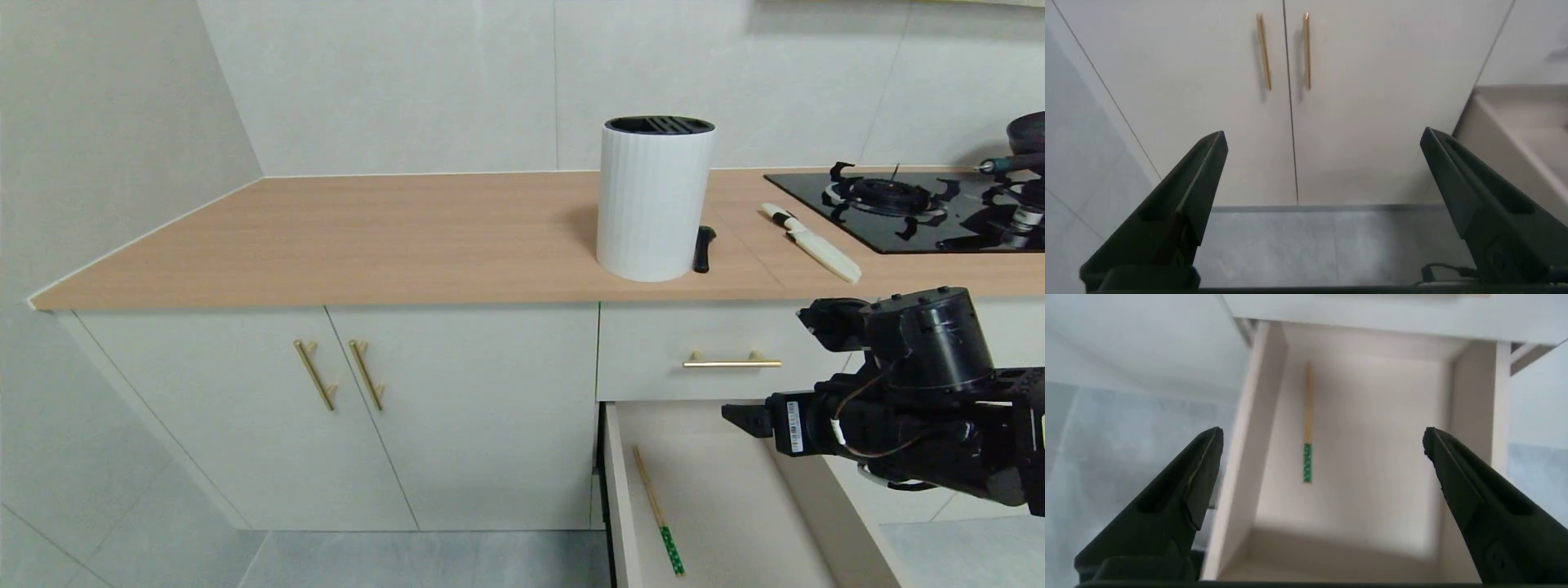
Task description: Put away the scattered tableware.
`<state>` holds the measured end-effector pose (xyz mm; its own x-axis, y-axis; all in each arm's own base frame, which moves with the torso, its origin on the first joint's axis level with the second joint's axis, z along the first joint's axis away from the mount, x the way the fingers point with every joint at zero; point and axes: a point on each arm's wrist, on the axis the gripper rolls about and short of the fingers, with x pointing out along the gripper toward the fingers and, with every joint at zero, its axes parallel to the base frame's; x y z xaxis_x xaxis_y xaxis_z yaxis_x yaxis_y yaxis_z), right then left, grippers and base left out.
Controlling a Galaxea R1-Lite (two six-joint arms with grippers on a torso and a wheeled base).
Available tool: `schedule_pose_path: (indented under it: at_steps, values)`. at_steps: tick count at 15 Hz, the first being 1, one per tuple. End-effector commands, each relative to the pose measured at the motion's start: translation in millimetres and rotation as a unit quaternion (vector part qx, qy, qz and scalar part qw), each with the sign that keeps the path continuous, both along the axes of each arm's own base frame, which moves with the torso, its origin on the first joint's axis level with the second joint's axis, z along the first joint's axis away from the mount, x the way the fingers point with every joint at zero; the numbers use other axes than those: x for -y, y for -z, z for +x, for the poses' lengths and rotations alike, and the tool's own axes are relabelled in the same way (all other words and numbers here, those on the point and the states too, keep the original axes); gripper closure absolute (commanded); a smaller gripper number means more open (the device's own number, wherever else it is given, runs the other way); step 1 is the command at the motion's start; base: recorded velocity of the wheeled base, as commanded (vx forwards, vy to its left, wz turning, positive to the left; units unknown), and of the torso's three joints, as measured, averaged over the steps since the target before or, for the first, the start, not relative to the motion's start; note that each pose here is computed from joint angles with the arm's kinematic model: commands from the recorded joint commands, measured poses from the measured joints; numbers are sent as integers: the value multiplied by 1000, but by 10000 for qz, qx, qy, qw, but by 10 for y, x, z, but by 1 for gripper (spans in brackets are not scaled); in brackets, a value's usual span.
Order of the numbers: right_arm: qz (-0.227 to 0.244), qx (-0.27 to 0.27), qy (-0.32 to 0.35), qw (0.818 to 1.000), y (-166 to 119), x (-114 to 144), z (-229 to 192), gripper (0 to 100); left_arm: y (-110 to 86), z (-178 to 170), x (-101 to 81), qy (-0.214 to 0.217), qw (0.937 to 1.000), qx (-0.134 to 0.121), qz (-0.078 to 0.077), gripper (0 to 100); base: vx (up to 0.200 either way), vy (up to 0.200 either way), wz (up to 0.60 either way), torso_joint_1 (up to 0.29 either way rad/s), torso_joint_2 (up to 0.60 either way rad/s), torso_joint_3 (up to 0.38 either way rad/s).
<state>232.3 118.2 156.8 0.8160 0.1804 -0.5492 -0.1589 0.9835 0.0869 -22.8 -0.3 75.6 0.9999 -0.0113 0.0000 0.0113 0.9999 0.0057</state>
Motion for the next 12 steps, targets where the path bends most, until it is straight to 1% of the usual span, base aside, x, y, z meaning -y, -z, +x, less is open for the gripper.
schedule_pose_path:
  at_steps: [1,3,7,9,12]
  values:
    - [-40,-72,4,10000,48,-7,18,0,-2,0,0,-3,10000,-8,2,0,0,0,0,422,-476,-242]
    - [-44,-79,4,10000,55,-10,23,0,-2,0,0,5,10000,-8,2,0,0,0,0,346,-466,-259]
    - [-150,47,-63,9999,1,-8,21,0,-2,0,0,-3,10000,-8,2,0,0,0,0,263,-494,-245]
    - [-88,244,50,9997,-134,-24,137,0,-2,0,0,-3,10000,-8,2,0,0,0,0,220,-439,-220]
    - [-67,369,504,9980,-461,75,578,0,-2,0,0,5,10000,-8,2,0,0,0,0,59,-121,-61]
